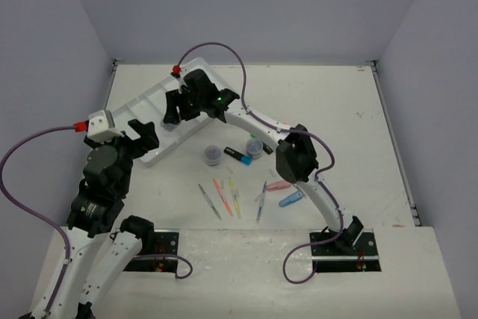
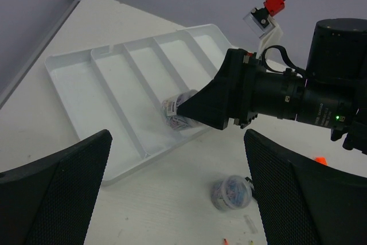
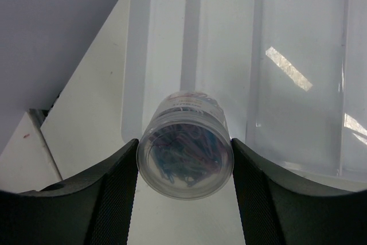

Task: Sort the stationery into containers
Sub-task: Place the stationery in the storage box.

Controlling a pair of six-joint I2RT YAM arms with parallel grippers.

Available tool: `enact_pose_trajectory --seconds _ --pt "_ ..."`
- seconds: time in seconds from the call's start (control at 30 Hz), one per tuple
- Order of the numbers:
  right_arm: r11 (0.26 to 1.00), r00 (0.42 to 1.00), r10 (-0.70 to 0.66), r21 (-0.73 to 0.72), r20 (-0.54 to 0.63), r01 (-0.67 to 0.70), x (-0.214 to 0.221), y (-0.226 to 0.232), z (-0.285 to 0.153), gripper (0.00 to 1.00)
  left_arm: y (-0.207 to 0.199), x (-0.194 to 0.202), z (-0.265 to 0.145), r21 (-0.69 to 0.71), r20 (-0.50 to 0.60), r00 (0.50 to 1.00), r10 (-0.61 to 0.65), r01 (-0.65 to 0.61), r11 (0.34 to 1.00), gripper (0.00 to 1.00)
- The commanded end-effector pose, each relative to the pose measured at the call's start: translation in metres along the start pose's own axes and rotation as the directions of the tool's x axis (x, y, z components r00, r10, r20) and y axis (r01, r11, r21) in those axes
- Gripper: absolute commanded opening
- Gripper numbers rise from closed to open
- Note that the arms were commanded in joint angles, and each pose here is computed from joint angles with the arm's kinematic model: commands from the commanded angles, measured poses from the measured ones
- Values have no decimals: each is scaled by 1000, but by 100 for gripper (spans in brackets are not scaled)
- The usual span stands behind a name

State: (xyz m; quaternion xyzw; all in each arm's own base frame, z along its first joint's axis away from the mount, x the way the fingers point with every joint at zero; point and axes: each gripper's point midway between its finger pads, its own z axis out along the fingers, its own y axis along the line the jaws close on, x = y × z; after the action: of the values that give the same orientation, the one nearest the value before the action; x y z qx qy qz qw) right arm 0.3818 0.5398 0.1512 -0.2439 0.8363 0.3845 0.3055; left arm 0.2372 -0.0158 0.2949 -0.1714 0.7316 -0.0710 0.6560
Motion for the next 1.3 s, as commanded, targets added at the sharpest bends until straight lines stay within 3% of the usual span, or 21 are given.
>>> enact_pose_trajectory --seconds 0.0,0.2,0.53,0.77,0.93,1.03,1.27 --pt "993 992 -60 -92 115 71 -33 30 1 19 -6 -1 7 18 3 1000 10 -10 1000 100" --pt "980 990 -70 -176 118 90 -24 48 12 20 -6 0 5 23 -1 1000 1 -1 1000 100" --pt "994 995 -55 -86 82 62 2 26 38 28 -8 1 2 39 -2 1000 -8 8 999 100" --pt "997 995 -59 -41 77 62 6 15 42 51 -8 1 1 43 -1 1000 -9 9 999 100" --pt "995 991 -94 -20 100 96 -2 20 35 84 -9 1 1 44 -3 1000 -8 8 999 100" --pt "993 986 -113 -25 122 117 -12 27 25 97 -8 3 2 42 -8 1000 -6 6 999 100" --pt "986 963 -164 7 213 167 -51 48 -30 99 -9 5 4 39 -19 1000 -2 2 999 100"
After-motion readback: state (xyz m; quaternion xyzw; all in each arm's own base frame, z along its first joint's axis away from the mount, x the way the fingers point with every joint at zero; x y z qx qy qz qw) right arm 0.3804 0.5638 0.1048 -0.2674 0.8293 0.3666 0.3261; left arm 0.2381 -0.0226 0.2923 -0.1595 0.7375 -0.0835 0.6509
